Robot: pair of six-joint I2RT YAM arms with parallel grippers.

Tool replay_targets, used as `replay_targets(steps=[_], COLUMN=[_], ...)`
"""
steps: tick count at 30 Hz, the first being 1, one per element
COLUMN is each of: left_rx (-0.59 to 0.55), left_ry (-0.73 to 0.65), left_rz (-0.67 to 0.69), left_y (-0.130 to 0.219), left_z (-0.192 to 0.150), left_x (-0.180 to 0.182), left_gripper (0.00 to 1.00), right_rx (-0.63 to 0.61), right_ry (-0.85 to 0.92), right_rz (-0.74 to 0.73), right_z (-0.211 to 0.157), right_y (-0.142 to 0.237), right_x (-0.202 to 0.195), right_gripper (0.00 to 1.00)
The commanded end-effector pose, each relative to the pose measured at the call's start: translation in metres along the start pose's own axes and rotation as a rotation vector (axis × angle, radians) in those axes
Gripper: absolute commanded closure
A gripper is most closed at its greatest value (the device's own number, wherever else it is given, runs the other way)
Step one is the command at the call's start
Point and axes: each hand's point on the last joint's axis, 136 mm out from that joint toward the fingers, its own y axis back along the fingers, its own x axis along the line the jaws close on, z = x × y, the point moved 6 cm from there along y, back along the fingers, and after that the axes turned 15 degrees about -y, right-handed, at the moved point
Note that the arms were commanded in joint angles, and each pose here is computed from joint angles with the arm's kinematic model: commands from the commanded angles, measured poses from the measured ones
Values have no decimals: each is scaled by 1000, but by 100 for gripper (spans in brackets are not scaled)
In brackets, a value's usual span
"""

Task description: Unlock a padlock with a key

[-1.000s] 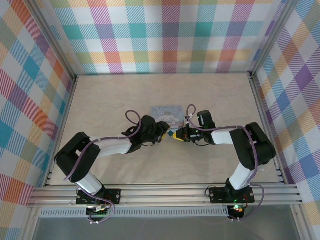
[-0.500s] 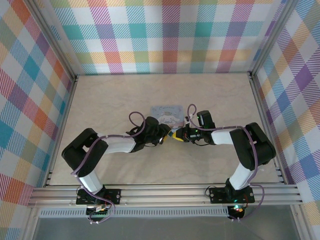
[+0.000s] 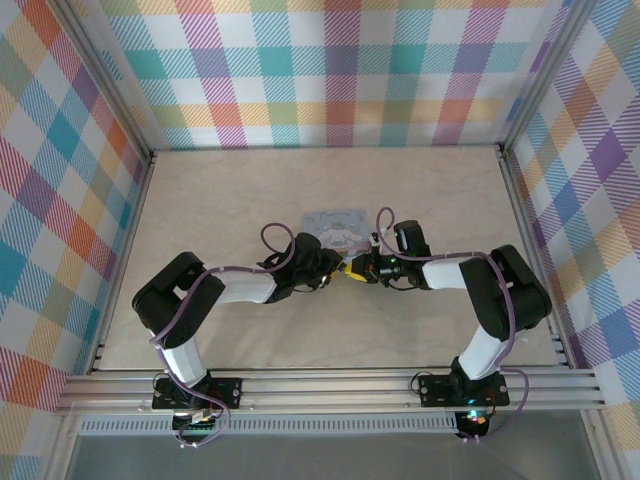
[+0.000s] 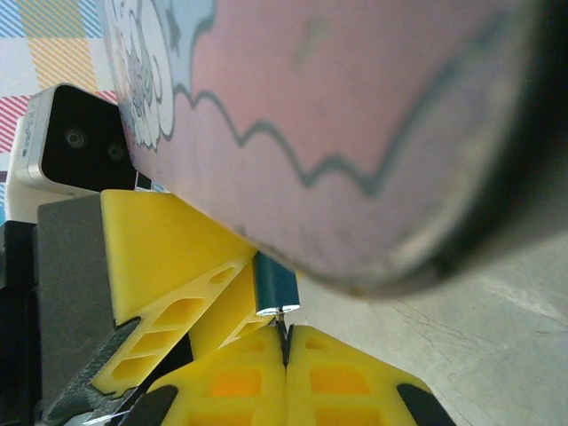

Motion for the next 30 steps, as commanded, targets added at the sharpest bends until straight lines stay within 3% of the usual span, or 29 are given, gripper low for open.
replay_targets(steps=[1,4,9,16,21,30], left_rx=[16,10,9,6,11,24], left_ry=[-3,-7,-10,-13,-13,-2], left_rz=[-33,-31,-29,-27,-23,-4], left_y=[-4,-3,-2,0,1,4], left_z=[-8,-7,-6,-6,-6,-5], left_x=[-11,-12,-13,-15,-16,-21], left_gripper=[77,85,94,97,97,99], right_rx=[2,-9,-50,-148,-271,-505], right_ry=[33,30,60,174,360,869], right_rz=[68,65,21,-127,-219,-202], right_z=[-2,-2,-6,-11,-15,-34], right_y=[1,3,12,35,63,112], right_x=[18,18,15,11,29,73], right_gripper=[97,92,70,56,48,26])
